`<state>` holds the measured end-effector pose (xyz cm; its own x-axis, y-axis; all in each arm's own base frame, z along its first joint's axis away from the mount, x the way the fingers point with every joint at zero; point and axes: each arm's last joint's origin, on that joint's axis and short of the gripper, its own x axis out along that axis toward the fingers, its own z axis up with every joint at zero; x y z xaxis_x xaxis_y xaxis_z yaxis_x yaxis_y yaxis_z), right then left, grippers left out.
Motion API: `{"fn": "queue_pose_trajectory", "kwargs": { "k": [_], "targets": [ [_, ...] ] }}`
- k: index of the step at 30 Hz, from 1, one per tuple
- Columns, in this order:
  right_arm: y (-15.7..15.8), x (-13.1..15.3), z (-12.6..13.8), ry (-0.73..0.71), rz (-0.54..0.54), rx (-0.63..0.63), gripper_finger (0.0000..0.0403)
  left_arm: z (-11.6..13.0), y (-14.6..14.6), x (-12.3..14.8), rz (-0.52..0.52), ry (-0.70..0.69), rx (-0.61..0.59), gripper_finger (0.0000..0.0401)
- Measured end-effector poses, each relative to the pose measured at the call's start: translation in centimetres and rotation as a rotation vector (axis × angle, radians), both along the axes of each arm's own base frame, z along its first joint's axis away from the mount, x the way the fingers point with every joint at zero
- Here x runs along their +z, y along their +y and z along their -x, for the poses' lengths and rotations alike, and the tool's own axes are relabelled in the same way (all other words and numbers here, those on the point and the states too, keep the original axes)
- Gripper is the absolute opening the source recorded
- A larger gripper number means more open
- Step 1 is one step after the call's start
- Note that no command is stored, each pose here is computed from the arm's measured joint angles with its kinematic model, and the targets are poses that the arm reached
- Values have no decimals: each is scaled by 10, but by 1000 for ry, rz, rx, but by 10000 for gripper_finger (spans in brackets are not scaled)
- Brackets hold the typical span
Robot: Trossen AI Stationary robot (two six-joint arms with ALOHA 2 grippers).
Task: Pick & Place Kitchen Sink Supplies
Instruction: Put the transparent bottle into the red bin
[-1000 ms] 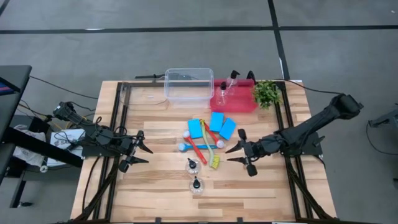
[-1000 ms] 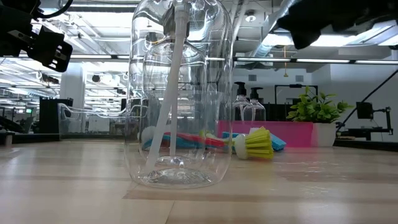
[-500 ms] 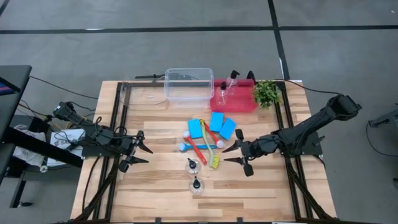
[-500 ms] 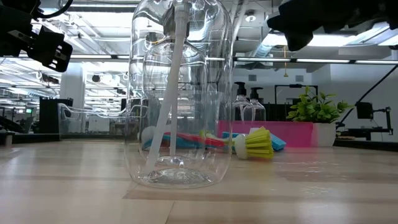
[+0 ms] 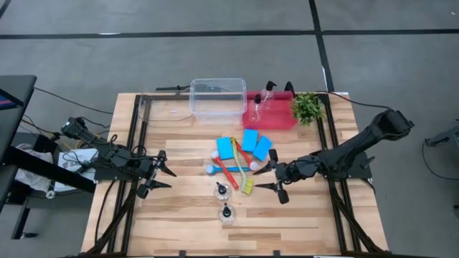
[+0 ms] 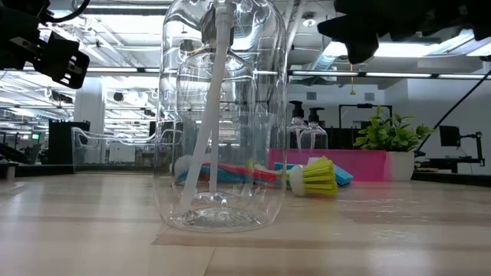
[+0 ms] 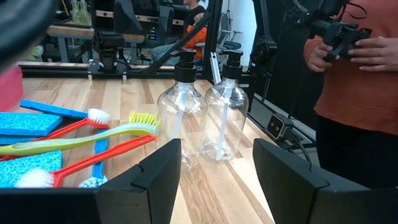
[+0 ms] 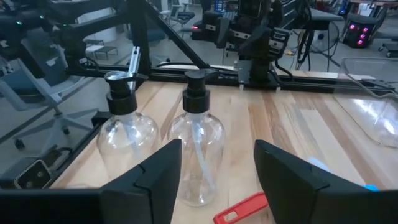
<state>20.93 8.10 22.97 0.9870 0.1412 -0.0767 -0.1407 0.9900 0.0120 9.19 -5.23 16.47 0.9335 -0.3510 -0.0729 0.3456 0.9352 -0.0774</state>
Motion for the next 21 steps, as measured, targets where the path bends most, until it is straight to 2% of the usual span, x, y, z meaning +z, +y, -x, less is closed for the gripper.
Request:
{"fn": "queue_pose_trajectory", "kwargs": {
  "k": [12, 21],
  "targets": [
    [4, -16, -24, -76, -18, -21, 182, 0, 0, 0, 0, 0, 0, 202],
    [5, -25, -30, -51, -25, -26, 187, 0, 0, 0, 0, 0, 0, 202]
  ]
}}
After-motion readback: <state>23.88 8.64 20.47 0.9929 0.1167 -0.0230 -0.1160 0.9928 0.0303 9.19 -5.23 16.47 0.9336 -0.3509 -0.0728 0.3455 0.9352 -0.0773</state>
